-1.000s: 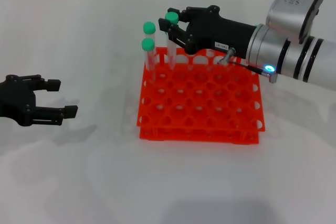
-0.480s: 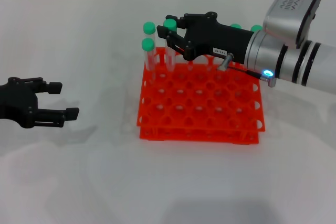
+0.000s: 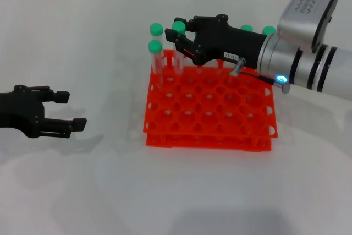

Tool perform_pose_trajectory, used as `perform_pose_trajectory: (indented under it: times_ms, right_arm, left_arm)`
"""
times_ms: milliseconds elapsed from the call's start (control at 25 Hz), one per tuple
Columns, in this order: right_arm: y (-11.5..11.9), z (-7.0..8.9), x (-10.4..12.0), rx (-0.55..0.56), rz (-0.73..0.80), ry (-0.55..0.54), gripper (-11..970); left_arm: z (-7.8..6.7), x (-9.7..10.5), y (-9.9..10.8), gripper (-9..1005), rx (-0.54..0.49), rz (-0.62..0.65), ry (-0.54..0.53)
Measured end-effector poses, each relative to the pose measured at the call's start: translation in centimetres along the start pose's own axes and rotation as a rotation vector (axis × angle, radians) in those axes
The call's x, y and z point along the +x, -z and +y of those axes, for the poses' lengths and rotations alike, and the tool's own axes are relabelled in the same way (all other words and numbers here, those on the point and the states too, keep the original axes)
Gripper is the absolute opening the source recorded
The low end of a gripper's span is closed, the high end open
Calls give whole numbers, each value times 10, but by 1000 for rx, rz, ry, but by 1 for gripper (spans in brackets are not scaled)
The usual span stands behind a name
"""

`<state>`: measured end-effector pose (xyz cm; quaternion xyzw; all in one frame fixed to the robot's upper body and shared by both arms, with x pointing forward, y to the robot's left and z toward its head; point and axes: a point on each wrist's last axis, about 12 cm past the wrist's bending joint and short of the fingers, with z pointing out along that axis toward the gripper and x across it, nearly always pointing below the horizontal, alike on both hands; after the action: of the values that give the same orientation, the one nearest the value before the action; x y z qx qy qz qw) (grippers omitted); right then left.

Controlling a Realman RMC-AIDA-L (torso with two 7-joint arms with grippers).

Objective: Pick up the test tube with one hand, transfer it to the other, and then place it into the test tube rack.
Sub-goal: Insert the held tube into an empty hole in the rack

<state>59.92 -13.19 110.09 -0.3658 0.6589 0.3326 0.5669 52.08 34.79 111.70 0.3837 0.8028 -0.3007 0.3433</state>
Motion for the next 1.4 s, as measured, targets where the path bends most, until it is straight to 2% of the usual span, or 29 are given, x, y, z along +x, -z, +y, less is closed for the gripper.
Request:
perform_pose_trajectory:
  times_ms: [1400]
  right_arm:
    - [2,3,4,-21,4,22,265]
  left_arm:
    - [0,-4,-2,867,12,-1,-24]
